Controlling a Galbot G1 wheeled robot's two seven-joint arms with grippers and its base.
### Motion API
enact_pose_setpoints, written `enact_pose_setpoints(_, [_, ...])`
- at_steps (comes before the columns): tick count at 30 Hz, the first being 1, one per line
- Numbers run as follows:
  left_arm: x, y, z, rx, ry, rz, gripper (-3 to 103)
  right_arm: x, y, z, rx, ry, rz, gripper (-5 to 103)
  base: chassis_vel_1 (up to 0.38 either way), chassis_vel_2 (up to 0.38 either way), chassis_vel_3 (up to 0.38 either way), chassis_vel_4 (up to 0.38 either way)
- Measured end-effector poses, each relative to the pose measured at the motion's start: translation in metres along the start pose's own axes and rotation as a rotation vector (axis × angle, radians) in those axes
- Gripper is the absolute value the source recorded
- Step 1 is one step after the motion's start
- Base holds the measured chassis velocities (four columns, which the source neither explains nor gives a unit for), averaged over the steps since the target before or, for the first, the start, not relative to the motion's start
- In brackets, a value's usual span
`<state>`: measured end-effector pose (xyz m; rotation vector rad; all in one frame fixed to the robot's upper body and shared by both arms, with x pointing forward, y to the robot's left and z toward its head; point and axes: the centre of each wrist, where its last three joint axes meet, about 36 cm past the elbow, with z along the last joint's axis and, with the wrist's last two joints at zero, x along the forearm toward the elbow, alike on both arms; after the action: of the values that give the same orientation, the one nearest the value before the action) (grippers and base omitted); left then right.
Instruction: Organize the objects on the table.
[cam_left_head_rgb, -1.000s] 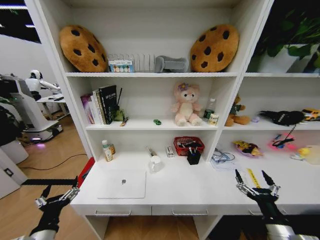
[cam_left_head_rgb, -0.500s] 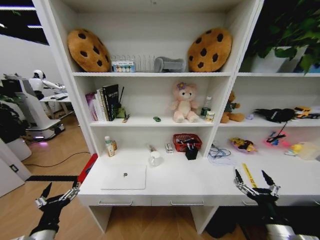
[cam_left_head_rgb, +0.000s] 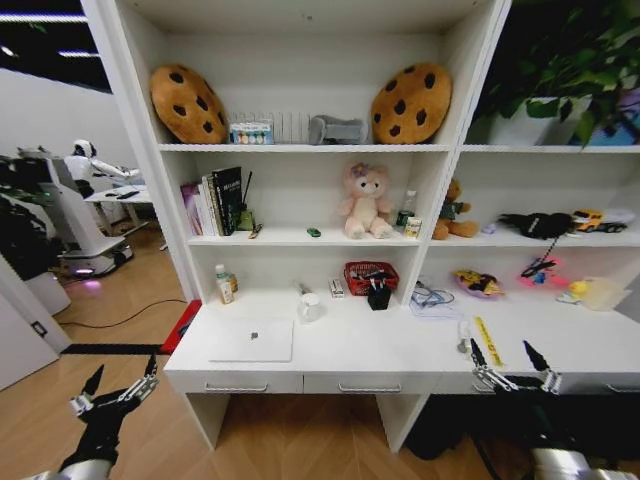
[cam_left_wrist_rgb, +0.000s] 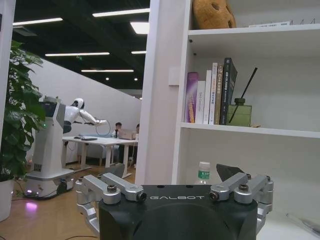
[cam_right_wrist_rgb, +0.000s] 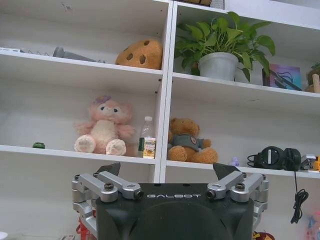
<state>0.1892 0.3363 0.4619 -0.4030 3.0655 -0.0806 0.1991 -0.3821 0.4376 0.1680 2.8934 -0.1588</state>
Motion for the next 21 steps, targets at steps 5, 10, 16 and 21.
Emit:
enact_pose_setpoints(5, [0.0000,0.0000,0.0000,0.000,0.000,0.000,100,0.0000,0.0000,0.0000,0.000,0.000,0.000,100,0.107,-0.111,-0.091,0.119])
enact_pose_setpoints(10, [0.0000,0.0000,0.0000,0.000,0.000,0.000,100,0.0000,0.0000,0.0000,0.000,0.000,0.000,100,0.105,-0.096,-0.105,0.099])
enact_pose_setpoints(16, [0.0000,0.0000,0.0000,0.000,0.000,0.000,100,0.0000,0.0000,0.0000,0.000,0.000,0.000,100,0.124,-0.108,-0.114,0.118])
enact_pose_setpoints(21, [0.0000,0.0000,0.0000,0.000,0.000,0.000,100,0.0000,0.0000,0.0000,0.000,0.000,0.000,100,0.130,-0.145,-0.141,0.135])
